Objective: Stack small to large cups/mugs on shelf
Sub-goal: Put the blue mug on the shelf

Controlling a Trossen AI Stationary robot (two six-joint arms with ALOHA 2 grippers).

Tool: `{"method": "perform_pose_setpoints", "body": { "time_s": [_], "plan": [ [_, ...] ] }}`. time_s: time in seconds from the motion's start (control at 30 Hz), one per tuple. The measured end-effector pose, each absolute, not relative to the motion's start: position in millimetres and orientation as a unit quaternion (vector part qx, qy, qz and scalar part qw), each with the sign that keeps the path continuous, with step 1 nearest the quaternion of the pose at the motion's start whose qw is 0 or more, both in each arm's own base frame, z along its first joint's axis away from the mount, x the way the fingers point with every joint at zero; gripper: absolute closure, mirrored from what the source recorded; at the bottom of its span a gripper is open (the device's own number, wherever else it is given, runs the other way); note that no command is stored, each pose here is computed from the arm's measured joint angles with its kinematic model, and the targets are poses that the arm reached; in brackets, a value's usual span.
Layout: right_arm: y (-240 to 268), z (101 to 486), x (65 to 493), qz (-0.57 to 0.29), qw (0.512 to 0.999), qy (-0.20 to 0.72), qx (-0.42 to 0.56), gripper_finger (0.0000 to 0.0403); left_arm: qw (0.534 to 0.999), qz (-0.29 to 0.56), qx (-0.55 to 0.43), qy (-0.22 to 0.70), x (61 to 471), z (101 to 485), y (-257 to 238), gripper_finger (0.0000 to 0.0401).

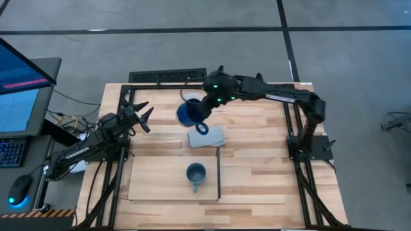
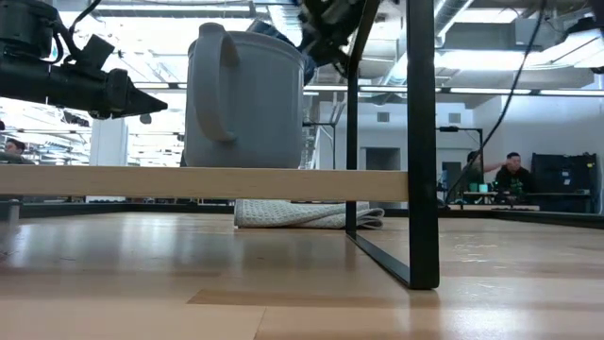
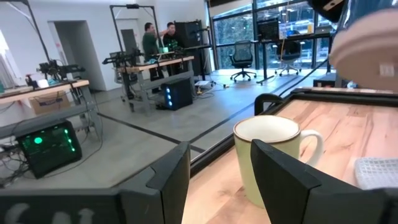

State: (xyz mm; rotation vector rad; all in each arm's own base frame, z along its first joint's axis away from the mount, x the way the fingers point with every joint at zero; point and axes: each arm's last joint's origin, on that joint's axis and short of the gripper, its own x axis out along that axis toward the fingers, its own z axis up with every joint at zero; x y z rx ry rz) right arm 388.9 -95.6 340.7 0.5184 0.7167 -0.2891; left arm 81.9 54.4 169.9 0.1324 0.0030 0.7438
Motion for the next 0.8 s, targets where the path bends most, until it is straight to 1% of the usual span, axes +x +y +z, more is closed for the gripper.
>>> {"method": "perform_pose_setpoints", "body": {
  "time_s": [0.3,0.4,0.6,0.8],
  "plan": [
    [-103,324,431,-0.124,0.875,0.418,0.212,0.0378,0.929,0.363,0.067,0.002,82,170,54,0.0238],
    [-105,316,442,-0.106,0.870,0.433,0.209,0.0378,0.929,0.363,0.067,0.002,82,170,54,0.0238],
    [-105,296,457,-0.065,0.859,0.462,0.209,0.0378,0.929,0.363,0.067,0.002,82,170,54,0.0238],
    [-104,279,467,-0.057,0.854,0.478,0.196,0.0378,0.929,0.364,0.067,0.003,82,170,55,0.0238]
  ]
}}
